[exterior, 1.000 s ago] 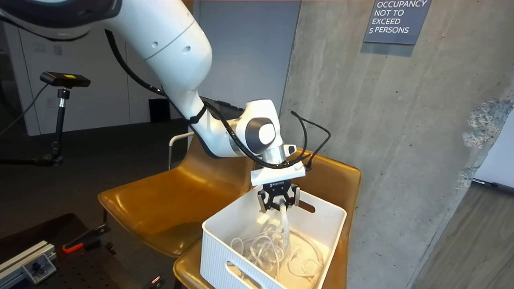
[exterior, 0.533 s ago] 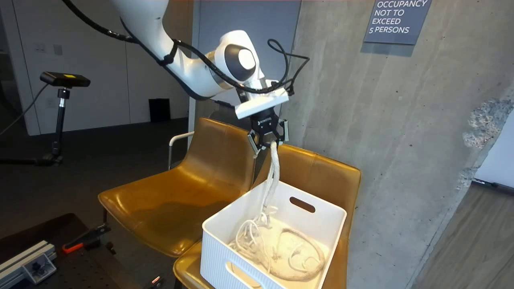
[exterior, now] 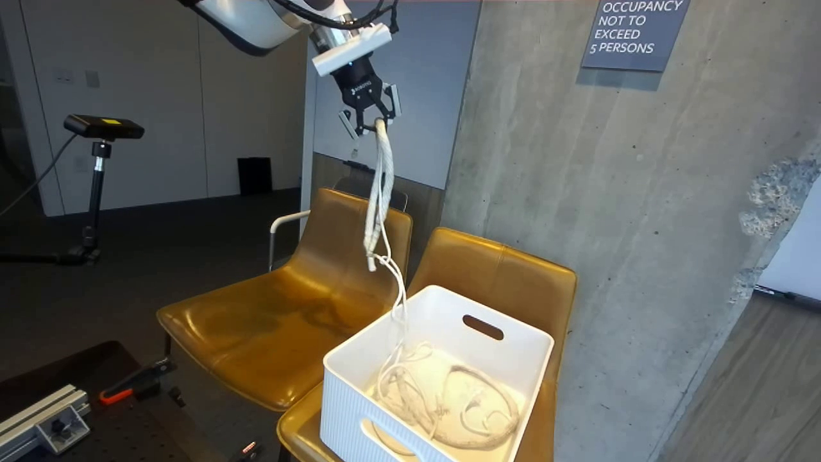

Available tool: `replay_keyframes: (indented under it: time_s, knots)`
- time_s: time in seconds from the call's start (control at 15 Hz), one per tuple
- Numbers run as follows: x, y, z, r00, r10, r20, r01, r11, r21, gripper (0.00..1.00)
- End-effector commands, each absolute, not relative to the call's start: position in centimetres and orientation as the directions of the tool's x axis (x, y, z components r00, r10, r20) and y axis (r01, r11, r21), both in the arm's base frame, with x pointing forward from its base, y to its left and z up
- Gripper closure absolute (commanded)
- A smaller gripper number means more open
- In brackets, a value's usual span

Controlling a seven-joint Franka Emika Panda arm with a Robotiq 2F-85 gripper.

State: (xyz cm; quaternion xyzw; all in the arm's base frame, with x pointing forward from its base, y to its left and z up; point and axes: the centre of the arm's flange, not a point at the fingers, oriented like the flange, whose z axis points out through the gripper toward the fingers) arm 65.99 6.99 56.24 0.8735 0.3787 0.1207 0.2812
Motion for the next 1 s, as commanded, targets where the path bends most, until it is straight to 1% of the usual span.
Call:
replay_keyframes:
  time_s: [0.0,0.33,0.6,0.93]
  knots:
    - [67.2,16.1,60.8,0.621,0.783,-0.030,0.631,-0.476,0.613,1.00]
    - [66.5,29.4,63.2,0.525,0.849,-0.056,0.692,-0.388,0.608,1.00]
    - [66.0,36.9,60.5,0.480,0.875,-0.057,0.747,-0.374,0.550,1.00]
    - [64.4,46.4,58.7,0.403,0.913,-0.064,0.791,-0.312,0.527,1.00]
